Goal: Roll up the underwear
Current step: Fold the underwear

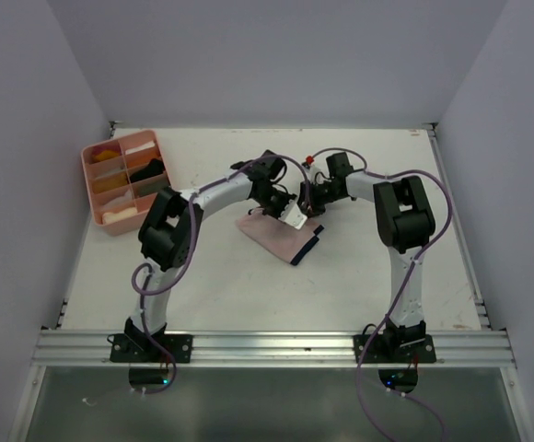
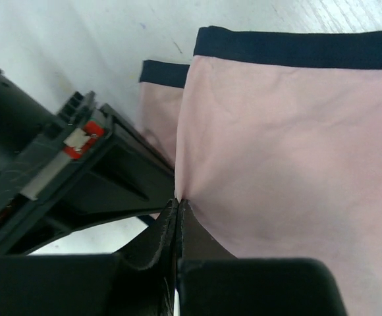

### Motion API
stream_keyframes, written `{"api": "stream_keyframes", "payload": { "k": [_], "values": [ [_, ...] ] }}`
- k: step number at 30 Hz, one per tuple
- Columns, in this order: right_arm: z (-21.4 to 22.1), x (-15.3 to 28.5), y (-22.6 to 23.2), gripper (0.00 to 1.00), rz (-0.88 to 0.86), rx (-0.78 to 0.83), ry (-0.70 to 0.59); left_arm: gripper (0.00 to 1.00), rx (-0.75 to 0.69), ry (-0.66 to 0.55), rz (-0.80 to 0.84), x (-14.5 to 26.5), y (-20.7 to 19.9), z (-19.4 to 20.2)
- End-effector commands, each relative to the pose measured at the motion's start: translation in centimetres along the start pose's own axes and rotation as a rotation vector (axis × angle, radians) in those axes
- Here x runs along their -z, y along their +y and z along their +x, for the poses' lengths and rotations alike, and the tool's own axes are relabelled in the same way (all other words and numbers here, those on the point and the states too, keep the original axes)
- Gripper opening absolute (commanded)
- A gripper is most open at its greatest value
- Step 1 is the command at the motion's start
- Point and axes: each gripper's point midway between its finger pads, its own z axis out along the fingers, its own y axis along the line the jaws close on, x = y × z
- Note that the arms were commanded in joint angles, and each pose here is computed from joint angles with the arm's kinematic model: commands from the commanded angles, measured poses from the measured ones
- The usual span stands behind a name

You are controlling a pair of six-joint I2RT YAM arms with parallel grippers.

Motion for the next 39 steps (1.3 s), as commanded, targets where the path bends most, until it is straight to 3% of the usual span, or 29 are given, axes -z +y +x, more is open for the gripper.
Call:
{"api": "stream_keyframes", "payload": {
  "k": [1,17,39],
  "values": [
    [1.7,-0.7,-1.6,0.08,0.037,-0.016,0.049,0.0,-0.071,-0.021,-0.098,2.3,2.8,-2.8],
    [2.5,-0.6,-1.1,0.08,0.001,-0.015,0.083,0.0,-0.117,-0.009,-0.223,1.7,5.6,-2.1],
    [-3.5,4.2,3.1,0.11,0.077,0.163,-0.01,0.0,-0.146,-0.019,-0.249,3.0,4.2,-3.0]
  ]
}}
